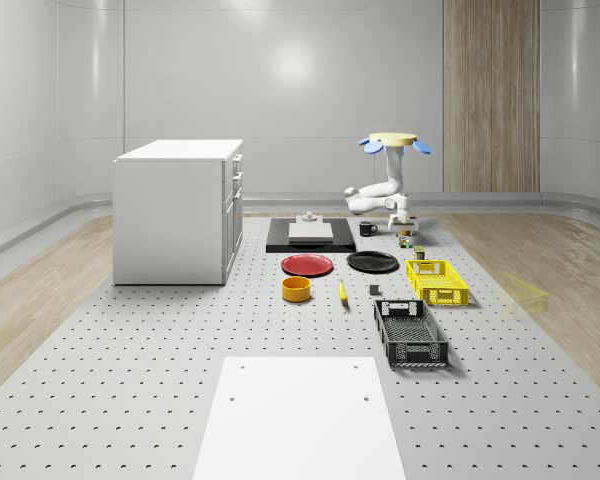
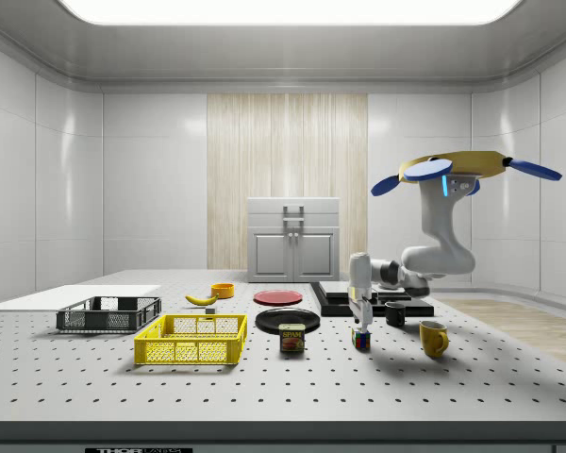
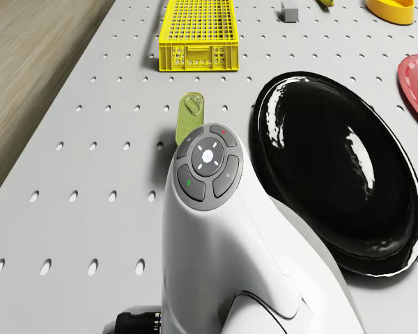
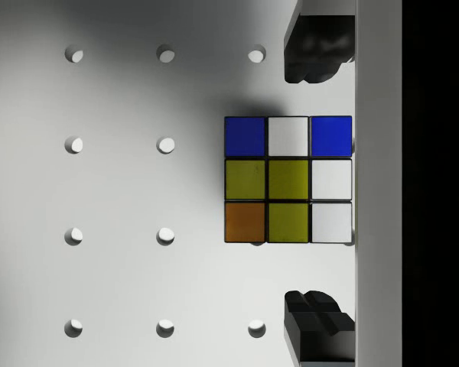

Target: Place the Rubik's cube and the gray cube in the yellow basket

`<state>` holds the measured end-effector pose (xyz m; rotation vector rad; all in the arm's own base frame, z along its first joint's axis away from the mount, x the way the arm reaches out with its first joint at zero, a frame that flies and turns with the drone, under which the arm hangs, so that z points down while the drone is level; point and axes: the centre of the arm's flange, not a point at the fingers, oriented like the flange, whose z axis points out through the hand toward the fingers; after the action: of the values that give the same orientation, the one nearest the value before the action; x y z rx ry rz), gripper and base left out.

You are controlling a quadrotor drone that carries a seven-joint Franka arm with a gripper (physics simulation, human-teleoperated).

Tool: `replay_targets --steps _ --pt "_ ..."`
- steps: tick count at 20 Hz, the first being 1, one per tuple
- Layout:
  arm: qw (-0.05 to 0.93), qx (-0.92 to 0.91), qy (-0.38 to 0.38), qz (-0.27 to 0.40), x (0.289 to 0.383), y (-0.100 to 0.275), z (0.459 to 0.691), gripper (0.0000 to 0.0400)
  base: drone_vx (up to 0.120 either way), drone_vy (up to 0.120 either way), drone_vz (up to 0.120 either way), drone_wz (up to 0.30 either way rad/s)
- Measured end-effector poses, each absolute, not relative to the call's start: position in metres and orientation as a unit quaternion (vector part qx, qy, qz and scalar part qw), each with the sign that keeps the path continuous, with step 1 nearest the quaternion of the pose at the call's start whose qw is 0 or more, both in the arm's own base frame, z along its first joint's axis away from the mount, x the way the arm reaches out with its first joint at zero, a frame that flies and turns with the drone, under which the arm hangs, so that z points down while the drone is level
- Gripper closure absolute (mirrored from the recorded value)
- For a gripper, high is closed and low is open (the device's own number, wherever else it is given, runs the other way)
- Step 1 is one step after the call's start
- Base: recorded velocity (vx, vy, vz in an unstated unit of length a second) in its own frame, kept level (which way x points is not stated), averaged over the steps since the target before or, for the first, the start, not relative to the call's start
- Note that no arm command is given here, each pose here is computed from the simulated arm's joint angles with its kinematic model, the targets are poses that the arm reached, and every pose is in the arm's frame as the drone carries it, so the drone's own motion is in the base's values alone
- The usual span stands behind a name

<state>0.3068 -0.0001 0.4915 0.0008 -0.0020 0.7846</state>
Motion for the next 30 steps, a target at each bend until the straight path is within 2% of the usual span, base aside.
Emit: replay_targets --steps 11,18,23,26,30 --pt "0.924 0.0 -0.001 0.382 0.3068 0.0 0.522 0.0 0.0 0.0 0.0 0.0" --pt "0.924 0.0 -0.001 0.383 0.3071 0.0 0.532 0.0 0.0 0.0 0.0 0.0" --pt "0.924 0.0 -0.001 0.383 0.3122 0.0 0.534 0.0 0.0 0.0 0.0 0.0" --pt "0.924 0.0 -0.001 0.383 0.3135 0.0 0.534 0.004 0.0 0.0 0.0 0.0" --pt "0.924 0.0 -0.001 0.383 0.3143 0.0 0.535 0.0062 0.0 0.0 0.0 0.0"
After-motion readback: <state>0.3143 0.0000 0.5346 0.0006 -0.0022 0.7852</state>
